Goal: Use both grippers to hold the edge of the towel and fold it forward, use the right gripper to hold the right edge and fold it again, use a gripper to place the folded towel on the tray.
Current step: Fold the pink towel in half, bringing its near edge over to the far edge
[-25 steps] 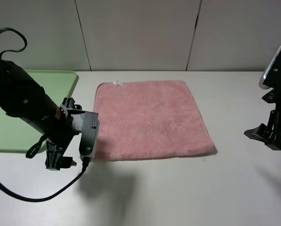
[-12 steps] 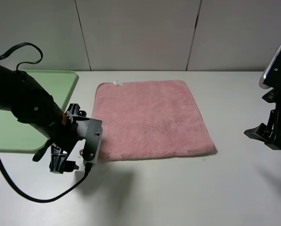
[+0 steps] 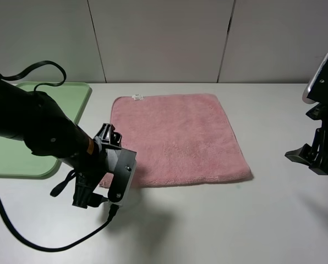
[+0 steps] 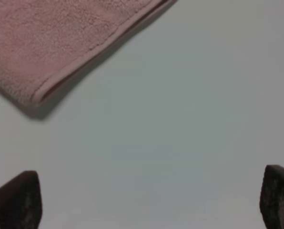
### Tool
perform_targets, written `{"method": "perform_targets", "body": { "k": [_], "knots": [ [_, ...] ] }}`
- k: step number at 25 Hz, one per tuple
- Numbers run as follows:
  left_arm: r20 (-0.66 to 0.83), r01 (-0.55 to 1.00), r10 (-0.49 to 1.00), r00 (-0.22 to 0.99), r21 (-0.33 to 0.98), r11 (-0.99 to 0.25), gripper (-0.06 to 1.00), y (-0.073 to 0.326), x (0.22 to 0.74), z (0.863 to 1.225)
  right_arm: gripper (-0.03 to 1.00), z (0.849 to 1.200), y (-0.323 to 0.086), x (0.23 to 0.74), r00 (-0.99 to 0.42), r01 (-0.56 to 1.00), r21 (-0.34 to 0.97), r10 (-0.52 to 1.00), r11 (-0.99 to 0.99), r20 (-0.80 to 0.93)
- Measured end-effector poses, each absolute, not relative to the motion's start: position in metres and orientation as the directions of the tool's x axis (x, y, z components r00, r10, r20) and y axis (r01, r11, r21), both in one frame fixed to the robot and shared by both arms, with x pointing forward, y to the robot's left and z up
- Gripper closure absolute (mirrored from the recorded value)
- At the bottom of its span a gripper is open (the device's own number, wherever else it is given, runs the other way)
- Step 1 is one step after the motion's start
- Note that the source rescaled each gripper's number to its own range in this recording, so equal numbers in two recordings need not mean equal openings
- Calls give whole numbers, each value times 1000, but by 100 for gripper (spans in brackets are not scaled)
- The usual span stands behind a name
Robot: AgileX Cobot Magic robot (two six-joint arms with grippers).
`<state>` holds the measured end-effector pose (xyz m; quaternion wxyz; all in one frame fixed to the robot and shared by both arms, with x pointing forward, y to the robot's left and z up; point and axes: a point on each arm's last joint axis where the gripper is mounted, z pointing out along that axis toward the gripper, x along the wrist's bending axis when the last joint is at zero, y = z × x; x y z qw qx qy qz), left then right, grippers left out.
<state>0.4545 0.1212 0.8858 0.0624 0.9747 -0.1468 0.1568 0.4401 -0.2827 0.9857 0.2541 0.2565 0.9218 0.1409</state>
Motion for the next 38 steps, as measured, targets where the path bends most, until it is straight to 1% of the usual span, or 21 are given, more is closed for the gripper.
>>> {"method": "perform_targets", "body": {
  "k": [4,13,16,24,29,32,35,38],
  "knots": [
    [280,-315,-288,916,57,-947,-4,119,451,872,-3,986,-283,440,-739,401,390,545,829,-396],
    [275,-312,-285,918,56,-949,-3,116,454,869,-3,986,-283,440,-738,401,391,545,829,-398],
    [272,-311,-286,919,53,-949,-3,116,454,869,-3,986,-283,440,-749,381,380,522,843,-408],
    [259,-307,-286,923,45,-951,-2,117,454,868,-3,984,-276,437,-835,216,317,343,923,-431],
    [258,-307,-286,923,44,-951,-2,117,454,868,-3,985,-247,431,-878,34,299,172,954,-446],
    [258,-307,-286,923,44,-951,-1,117,454,868,-3,985,-234,429,-878,-37,299,112,953,-465],
    [258,-308,-287,923,44,-951,-1,117,454,868,-3,979,-224,430,-891,-62,297,81,953,-446],
    [258,-307,-286,923,44,-951,-1,117,454,868,-3,963,-216,434,-920,-56,287,62,956,-387]
  ]
}}
